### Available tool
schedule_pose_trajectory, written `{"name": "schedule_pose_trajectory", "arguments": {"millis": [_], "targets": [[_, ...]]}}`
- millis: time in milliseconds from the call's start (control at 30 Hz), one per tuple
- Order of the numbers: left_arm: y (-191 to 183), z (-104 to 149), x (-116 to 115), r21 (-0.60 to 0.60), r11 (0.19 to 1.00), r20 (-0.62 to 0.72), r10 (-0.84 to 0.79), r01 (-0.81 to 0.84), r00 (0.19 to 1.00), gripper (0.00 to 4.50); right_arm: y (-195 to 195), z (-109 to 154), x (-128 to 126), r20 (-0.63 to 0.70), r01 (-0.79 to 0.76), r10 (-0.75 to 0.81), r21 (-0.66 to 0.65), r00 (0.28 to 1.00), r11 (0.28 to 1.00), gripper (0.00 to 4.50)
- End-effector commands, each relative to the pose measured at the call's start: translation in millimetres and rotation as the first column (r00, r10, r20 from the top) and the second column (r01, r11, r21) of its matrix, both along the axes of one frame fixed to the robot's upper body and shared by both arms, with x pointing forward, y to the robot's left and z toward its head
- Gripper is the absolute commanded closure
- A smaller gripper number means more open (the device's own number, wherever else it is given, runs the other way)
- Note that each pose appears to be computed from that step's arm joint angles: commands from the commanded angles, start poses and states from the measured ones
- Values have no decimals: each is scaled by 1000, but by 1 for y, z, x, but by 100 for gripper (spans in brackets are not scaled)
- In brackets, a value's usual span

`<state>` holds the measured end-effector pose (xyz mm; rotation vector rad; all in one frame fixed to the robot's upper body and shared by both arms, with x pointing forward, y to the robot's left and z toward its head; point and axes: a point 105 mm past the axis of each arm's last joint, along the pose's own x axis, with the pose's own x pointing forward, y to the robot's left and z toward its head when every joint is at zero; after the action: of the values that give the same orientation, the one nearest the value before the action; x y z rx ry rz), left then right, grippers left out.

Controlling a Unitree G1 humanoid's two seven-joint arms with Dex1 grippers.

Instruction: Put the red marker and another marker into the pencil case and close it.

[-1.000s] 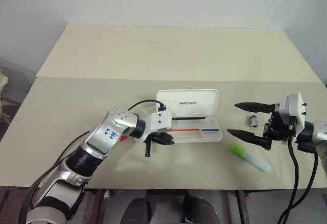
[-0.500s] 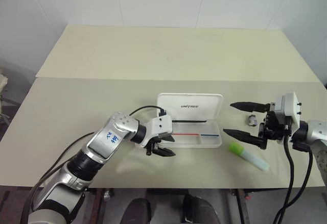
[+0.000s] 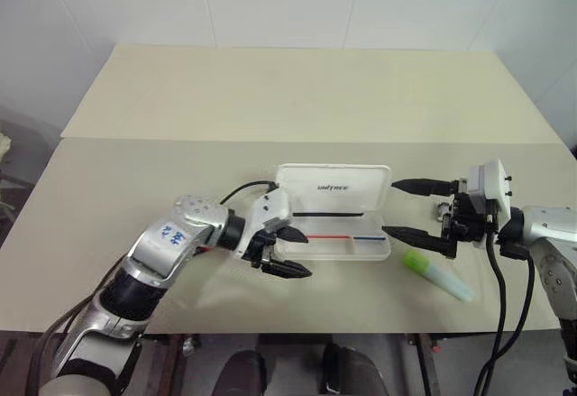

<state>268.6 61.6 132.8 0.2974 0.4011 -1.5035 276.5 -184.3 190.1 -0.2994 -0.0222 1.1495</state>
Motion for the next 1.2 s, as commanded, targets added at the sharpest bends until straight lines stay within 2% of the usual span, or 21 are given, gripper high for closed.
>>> {"name": "schedule_pose_trajectory", "arguments": {"millis": [33,167,233,333,433,567,700,1000,1067,1200], "targets": [[12,15,1,-68,997,93,48,-42,995,90,3,8,3,34,-33,33,5,999,999,0],[32,20,-6,-130,988,86,95,-84,992,90,7,8,5,32,-66,66,5,997,998,0],[39,23,-9,-162,982,95,117,-101,989,90,9,1,3,40,-108,110,-53,993,993,0],[87,15,-24,-144,965,90,235,-221,968,90,20,-3,8,30,-162,163,-33,986,986,0],[109,17,-35,-150,946,102,304,-287,947,90,24,-3,15,35,-179,180,-25,983,984,0],[129,20,-40,-163,915,155,394,-370,906,90,24,-3,20,37,-188,188,-22,981,982,0],[155,17,-37,-182,857,225,514,-482,828,90,26,-4,22,38,-199,200,-19,979,980,0],[193,-17,-43,-165,768,231,640,-619,732,90,27,-5,21,39,-201,201,-13,979,980,0],[201,-32,-43,-137,746,223,664,-652,714,90,27,-4,21,41,-197,197,-12,980,980,0],[203,-47,-38,-109,743,252,663,-660,705,90,25,-2,19,43,-185,186,-14,982,983,0]]}}
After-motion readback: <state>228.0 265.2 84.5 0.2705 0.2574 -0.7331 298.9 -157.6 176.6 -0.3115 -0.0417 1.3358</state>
